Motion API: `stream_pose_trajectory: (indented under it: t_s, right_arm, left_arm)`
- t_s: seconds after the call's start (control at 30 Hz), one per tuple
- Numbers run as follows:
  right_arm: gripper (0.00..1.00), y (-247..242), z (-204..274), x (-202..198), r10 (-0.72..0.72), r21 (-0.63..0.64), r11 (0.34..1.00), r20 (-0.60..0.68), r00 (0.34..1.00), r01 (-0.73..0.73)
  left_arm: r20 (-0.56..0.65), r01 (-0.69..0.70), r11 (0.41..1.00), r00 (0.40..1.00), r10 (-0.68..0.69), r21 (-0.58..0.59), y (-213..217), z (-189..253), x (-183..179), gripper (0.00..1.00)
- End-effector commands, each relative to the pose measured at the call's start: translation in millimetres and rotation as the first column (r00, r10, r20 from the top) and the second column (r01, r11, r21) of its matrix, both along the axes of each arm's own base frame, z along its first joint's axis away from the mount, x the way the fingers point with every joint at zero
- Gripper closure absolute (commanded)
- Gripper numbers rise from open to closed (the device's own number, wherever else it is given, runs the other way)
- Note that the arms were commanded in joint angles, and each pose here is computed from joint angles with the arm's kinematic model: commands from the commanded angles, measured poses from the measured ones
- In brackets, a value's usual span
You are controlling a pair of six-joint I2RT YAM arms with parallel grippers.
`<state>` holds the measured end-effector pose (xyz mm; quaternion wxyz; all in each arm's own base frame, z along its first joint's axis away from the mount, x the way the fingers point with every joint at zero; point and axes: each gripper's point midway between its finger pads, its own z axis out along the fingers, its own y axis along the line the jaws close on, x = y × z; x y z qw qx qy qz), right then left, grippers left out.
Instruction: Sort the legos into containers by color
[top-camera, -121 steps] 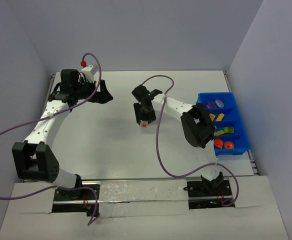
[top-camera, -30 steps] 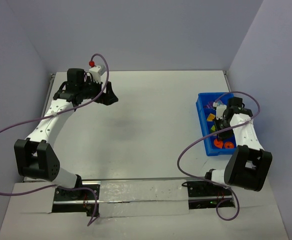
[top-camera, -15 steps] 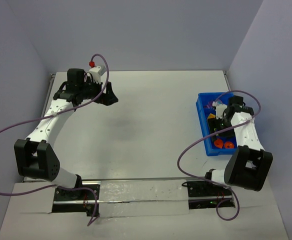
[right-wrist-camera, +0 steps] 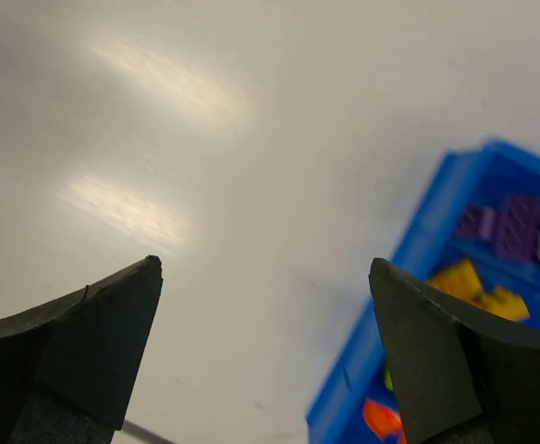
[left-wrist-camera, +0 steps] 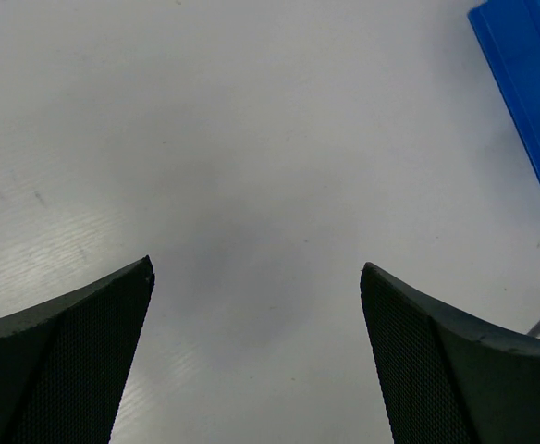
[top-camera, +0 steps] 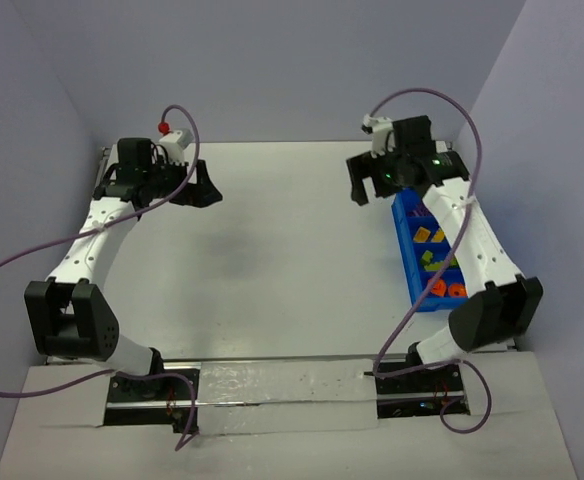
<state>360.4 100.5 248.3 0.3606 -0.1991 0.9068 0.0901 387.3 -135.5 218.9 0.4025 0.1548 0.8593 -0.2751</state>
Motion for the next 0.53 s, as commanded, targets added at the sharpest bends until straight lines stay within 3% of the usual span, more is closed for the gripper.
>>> stream_pose_trajectory:
  t_s: [0.0,0.27,0.5]
  right_arm:
    - [0.00,69.0,16.6,52.8,-0.032,0.154,0.988,0.097,0.995,0.016]
    - [0.00,151.0,-23.3,46.7,0.079,0.169,0.981,0.087,0.993,-0.093]
    - [0.00,162.2,-29.1,28.6,0.122,0.157,0.978,0.081,0.989,-0.134]
  left_arm:
    - [0.043,-0.079,0.997,0.996,0.079,-0.006,24.5,23.4,8.6,0.01]
    - [0.032,-0.187,0.976,0.982,0.184,0.114,60.8,-5.3,9.3,0.01]
    - [0.034,-0.198,0.974,0.980,0.195,0.114,64.8,-12.7,7.2,0.01]
